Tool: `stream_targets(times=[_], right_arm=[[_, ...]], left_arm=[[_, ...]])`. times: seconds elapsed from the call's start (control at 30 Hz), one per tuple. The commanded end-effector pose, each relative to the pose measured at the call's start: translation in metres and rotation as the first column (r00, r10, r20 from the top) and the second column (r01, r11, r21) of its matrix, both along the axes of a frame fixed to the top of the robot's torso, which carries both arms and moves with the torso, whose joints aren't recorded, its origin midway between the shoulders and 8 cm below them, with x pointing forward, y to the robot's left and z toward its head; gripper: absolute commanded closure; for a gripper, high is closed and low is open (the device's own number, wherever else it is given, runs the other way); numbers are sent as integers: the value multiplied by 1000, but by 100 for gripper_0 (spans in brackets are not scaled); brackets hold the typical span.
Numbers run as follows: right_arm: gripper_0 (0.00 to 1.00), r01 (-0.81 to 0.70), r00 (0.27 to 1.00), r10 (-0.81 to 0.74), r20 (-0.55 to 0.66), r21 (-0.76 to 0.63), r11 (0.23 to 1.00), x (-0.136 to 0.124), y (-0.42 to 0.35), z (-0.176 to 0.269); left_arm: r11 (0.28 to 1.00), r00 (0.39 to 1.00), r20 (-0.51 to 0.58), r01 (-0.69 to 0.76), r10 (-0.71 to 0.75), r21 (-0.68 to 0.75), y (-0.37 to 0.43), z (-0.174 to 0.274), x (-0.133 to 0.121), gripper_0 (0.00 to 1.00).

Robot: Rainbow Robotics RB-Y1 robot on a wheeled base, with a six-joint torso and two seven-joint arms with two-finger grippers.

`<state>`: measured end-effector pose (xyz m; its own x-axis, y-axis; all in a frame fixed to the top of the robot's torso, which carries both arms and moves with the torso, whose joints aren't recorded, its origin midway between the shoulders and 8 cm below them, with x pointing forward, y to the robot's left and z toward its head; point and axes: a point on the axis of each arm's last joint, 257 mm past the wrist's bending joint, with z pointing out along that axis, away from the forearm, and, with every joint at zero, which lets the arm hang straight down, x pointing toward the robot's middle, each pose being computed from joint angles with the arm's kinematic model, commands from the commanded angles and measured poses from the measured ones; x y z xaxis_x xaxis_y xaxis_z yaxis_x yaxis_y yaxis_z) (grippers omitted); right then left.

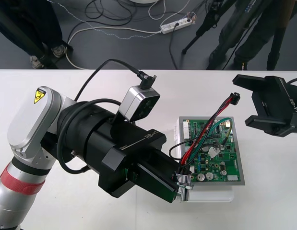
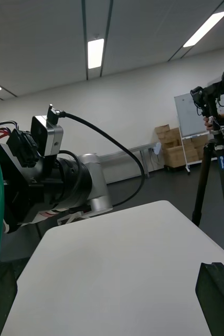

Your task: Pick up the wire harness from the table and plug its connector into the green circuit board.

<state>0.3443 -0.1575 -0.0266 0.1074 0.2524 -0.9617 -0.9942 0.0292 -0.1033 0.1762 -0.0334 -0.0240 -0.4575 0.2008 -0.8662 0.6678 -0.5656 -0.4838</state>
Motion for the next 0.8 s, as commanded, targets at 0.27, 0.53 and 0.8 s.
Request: stream_targets(times=[0.27, 0.53, 0.8], right_arm=[[0, -122, 982, 125, -142, 30, 992, -9, 7, 26], [0, -188, 970, 195, -146, 59, 980, -25, 19, 35], [0, -291, 918, 319, -238, 146, 946, -44, 22, 60]], left_arm=[[992, 996, 63, 73, -66, -106, -3, 12, -22, 100], [989, 994, 77, 81, -72, -123, -4, 13, -24, 100], [988, 994, 84, 80, -70, -129, -4, 14, -24, 100]])
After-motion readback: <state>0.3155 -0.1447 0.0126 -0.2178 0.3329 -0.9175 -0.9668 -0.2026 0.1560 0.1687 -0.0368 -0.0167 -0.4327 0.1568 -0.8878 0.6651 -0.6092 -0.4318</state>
